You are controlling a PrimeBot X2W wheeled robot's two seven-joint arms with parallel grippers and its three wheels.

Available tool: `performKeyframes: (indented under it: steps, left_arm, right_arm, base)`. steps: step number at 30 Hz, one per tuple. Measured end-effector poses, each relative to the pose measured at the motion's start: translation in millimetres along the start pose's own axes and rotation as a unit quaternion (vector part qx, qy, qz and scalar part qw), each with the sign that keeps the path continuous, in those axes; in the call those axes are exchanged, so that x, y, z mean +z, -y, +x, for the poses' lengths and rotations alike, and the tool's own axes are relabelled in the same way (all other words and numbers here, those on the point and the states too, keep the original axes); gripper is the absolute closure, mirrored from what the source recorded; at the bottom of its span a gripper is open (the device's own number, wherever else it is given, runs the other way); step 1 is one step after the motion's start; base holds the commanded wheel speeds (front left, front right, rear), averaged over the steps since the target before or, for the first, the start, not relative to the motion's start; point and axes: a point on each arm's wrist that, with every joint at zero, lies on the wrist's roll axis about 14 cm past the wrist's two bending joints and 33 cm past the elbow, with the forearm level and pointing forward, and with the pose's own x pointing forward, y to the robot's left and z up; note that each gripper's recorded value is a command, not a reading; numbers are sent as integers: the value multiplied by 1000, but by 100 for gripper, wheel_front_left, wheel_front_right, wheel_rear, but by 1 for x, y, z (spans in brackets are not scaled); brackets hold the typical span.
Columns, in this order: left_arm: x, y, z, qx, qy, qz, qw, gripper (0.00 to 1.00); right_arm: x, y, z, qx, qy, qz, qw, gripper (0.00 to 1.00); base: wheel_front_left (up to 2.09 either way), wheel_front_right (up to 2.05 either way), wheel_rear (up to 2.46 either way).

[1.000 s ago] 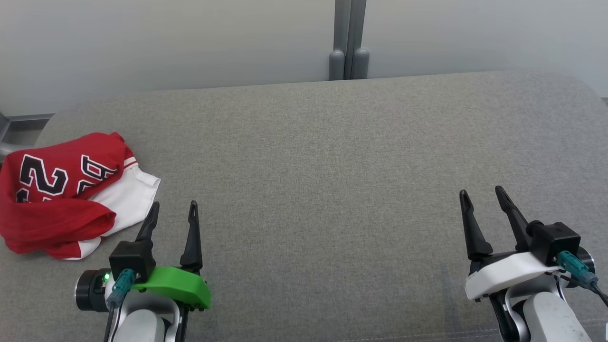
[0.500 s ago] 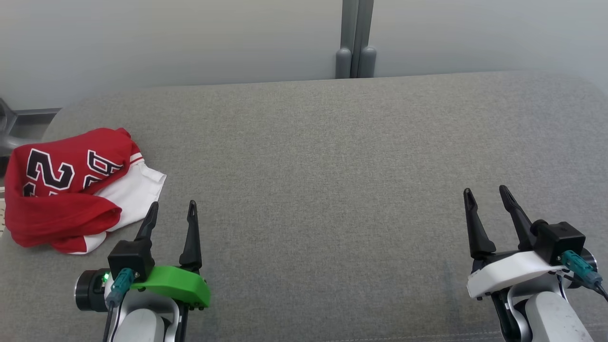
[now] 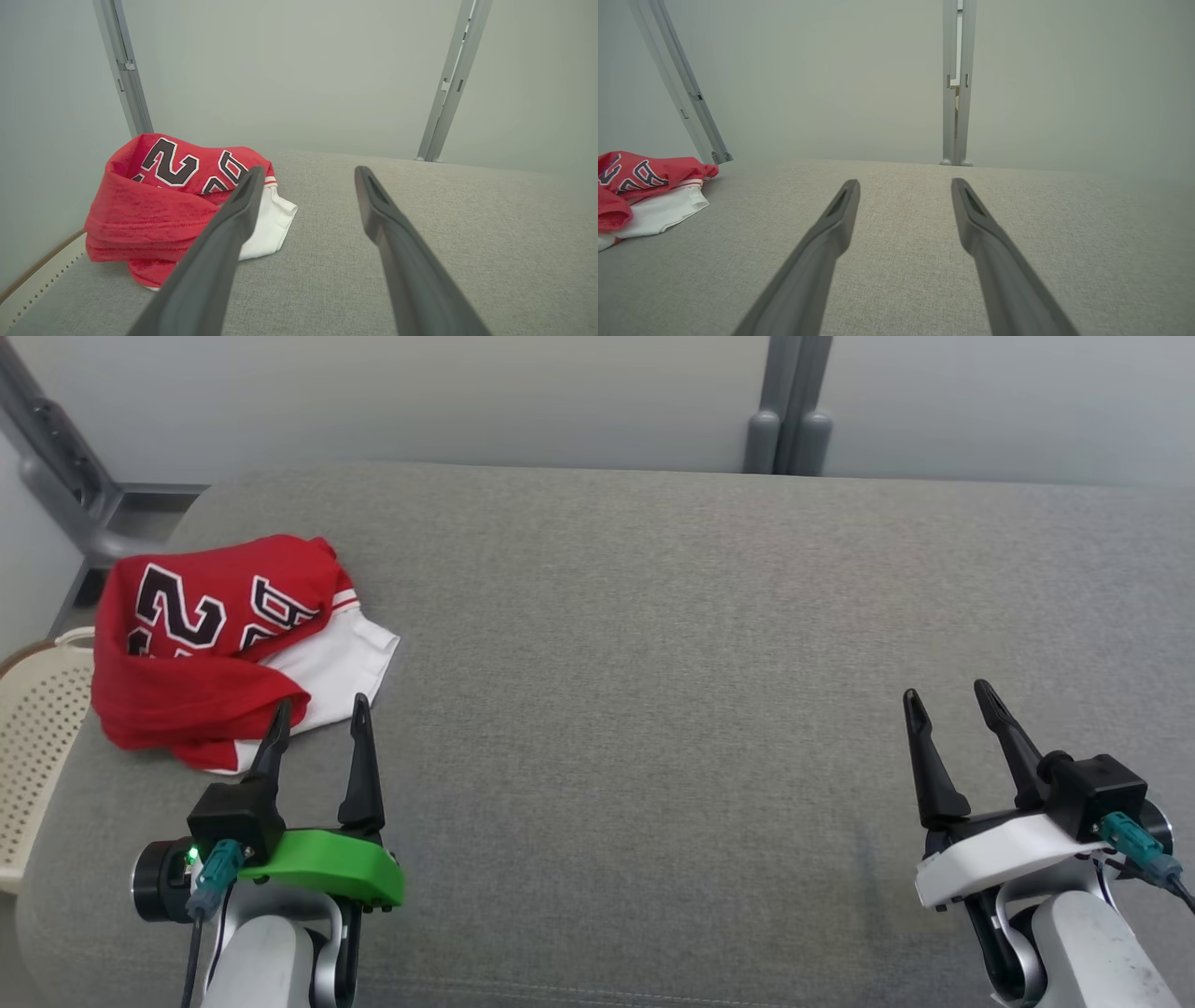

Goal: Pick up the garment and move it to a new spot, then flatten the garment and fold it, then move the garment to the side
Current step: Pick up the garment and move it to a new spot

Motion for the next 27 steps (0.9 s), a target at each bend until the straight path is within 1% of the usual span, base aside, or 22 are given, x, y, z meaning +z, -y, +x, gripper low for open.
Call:
performKeyframes:
  steps: [1, 7, 9, 10, 15, 22, 27]
  left_arm:
    - [0, -11, -4, 16, 0, -1, 1000, 0]
    - [3, -43, -21, 68, 2, -4, 998, 0]
    - [4, -55, -28, 88, 3, -5, 996, 0]
    - [6, -66, -35, 106, 4, -4, 994, 0]
    - [11, -89, -54, 144, 10, 0, 990, 0]
    - [13, -109, -75, 179, 11, 3, 984, 0]
    - [15, -109, -77, 180, 14, 4, 984, 0]
  right_arm:
    - [-1, -8, 8, 16, 0, -1, 1000, 0]
    - [-9, -45, 30, 70, -6, 8, 997, 0]
    - [-12, -60, 36, 92, -8, 15, 996, 0]
    - [-17, -74, 40, 111, -13, 19, 994, 0]
    - [-25, -105, 49, 153, -24, 27, 987, 0]
    - [-32, -132, 53, 187, -32, 36, 981, 0]
    - [-32, -135, 53, 191, -32, 37, 980, 0]
  base:
    - [0, 0, 0]
    - [0, 0, 0]
    - [0, 0, 0]
    - [0, 0, 0]
    - [0, 0, 0]
    - [0, 0, 0]
    - [0, 0, 0]
